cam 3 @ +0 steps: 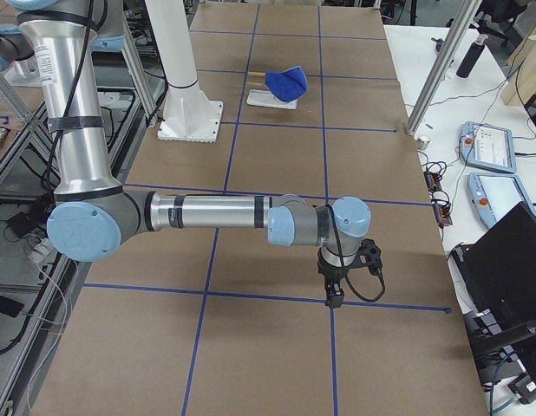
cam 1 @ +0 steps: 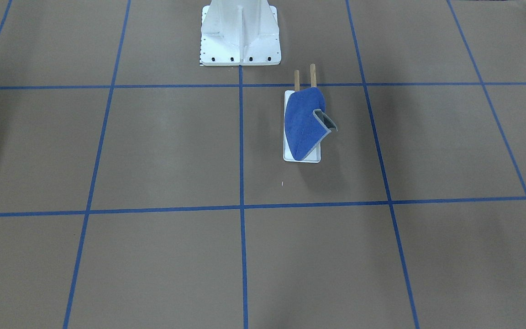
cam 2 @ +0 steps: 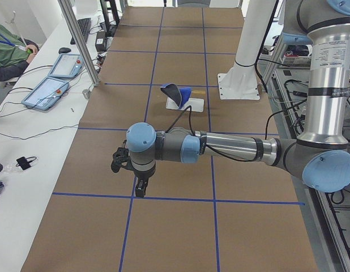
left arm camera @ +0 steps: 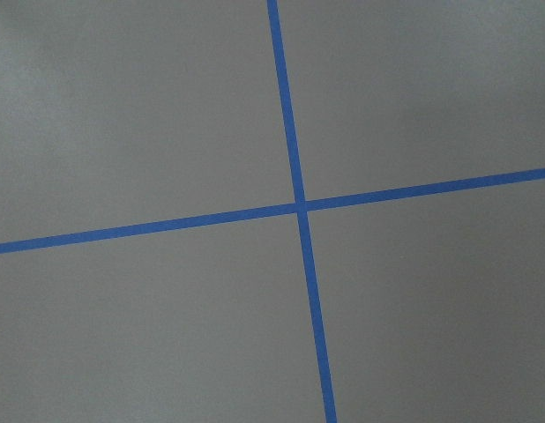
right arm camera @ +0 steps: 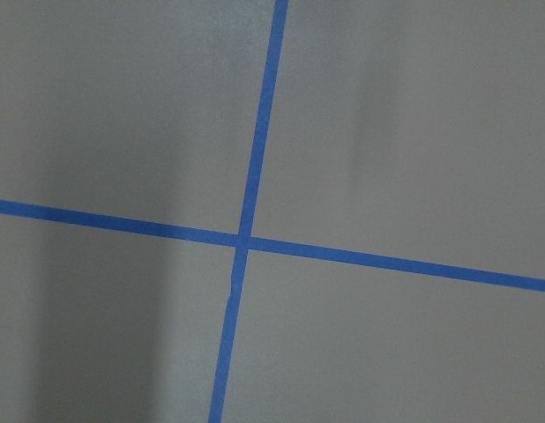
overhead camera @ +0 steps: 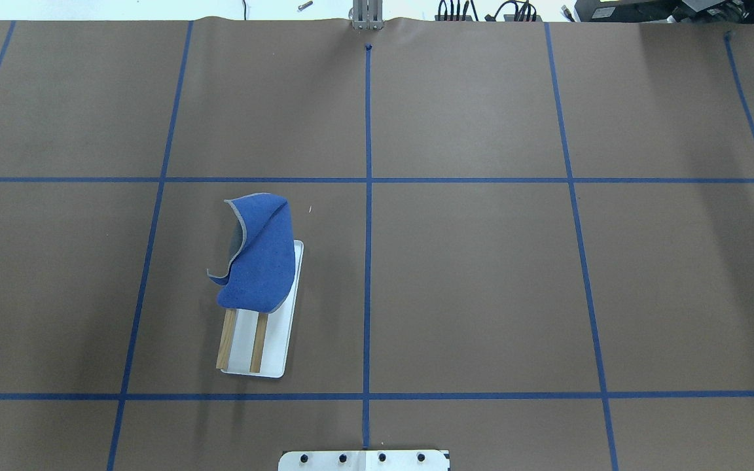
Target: Hang towel on rack
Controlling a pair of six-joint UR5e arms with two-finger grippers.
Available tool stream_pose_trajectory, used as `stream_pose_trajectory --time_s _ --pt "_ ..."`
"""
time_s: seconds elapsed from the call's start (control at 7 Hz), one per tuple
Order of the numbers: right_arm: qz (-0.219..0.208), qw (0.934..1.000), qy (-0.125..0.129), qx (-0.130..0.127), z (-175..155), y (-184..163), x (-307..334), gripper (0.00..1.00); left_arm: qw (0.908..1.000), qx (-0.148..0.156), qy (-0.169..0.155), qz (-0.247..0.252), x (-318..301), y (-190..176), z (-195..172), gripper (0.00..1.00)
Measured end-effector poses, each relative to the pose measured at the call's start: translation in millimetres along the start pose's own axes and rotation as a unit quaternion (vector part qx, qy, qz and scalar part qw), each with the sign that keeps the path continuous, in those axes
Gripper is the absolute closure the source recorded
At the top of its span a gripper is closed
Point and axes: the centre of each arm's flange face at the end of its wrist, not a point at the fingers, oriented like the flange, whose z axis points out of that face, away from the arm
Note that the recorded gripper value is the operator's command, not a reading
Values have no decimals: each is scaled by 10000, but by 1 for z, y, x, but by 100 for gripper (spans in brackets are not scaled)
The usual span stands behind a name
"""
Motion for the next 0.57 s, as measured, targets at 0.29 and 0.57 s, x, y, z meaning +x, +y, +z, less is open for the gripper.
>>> stream_pose_trajectory --time_s 0.29,0.57 --pt "22 10000 -8 -24 3 3 1 0 10000 2 0 2 0 0 0 2" --pt "37 10000 -20 -39 4 5 2 0 10000 -1 0 -1 0 0 0 2"
